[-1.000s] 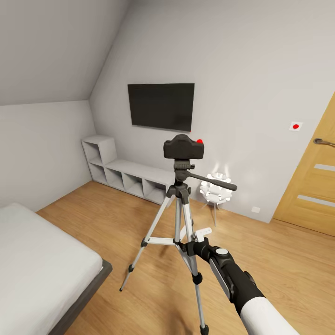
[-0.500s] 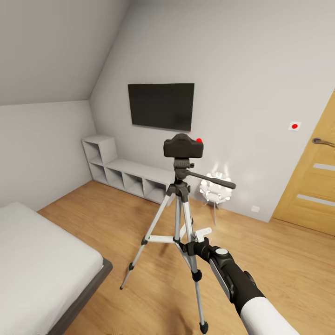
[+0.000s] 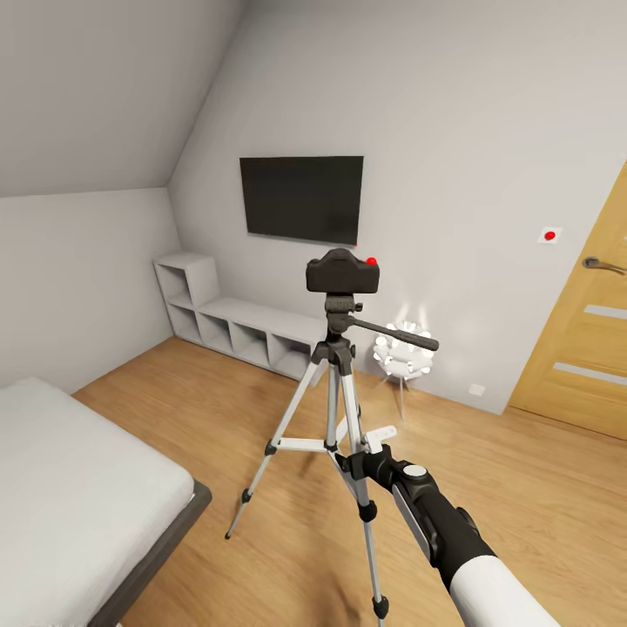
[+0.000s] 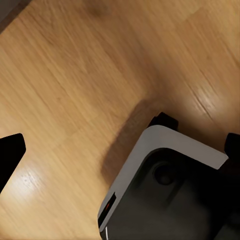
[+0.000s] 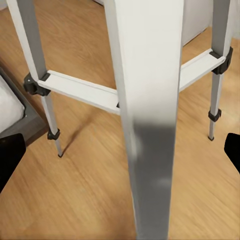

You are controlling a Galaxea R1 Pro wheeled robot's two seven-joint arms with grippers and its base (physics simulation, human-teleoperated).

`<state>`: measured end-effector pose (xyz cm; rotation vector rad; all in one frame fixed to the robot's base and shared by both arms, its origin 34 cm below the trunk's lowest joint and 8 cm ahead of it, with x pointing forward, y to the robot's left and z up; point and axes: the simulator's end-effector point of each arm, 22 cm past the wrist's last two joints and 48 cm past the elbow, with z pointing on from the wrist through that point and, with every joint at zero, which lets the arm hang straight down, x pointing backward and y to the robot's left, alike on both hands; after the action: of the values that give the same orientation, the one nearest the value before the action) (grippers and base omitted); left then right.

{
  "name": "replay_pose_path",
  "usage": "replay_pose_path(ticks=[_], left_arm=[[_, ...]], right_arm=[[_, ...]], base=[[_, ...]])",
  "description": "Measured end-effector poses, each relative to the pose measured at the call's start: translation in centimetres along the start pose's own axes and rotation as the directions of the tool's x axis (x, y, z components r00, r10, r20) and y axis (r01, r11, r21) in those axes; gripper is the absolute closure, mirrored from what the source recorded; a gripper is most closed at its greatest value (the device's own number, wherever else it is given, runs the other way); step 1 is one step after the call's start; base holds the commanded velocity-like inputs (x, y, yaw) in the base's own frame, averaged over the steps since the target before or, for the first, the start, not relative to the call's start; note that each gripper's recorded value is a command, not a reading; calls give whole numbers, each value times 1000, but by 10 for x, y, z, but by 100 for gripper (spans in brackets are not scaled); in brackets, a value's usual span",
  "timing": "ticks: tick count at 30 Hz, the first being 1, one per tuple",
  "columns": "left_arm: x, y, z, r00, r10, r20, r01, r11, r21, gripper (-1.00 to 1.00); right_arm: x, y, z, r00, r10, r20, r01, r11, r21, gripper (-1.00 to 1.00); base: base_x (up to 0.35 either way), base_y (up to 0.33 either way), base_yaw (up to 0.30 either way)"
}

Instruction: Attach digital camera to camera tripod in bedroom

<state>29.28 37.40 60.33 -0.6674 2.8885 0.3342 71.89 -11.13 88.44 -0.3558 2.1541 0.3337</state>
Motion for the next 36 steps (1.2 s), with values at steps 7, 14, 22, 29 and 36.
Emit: replay_pose_path(ticks=[7, 14, 22, 29, 36], left_arm=[[1, 0, 0, 1000, 0, -1, 0, 1000, 0, -100], [2, -4, 0, 1000, 0, -4, 0, 1000, 3, -100], [3, -7, 0, 1000, 1, -5, -1, 1000, 7, -100], [3, -7, -1, 1000, 0, -3, 0, 1000, 9, -100], [2, -7, -1, 1000, 2, -2, -2, 1000, 9, -100]], right_arm=[[0, 0, 0, 1000, 1, 1, -1, 1000, 1, -100], [0, -2, 0, 1000, 2, 1, -2, 1000, 5, -100], [0, -3, 0, 1000, 7, 0, -7, 1000, 3, -100], [19, -13, 0, 999, 14, -39, -13, 1000, 16, -100], [101, -57, -10, 978, 49, -202, -35, 997, 71, -100]], base=[[-85, 0, 0], [-288, 0, 0], [-334, 0, 0], [-248, 0, 0], [-47, 0, 0]])
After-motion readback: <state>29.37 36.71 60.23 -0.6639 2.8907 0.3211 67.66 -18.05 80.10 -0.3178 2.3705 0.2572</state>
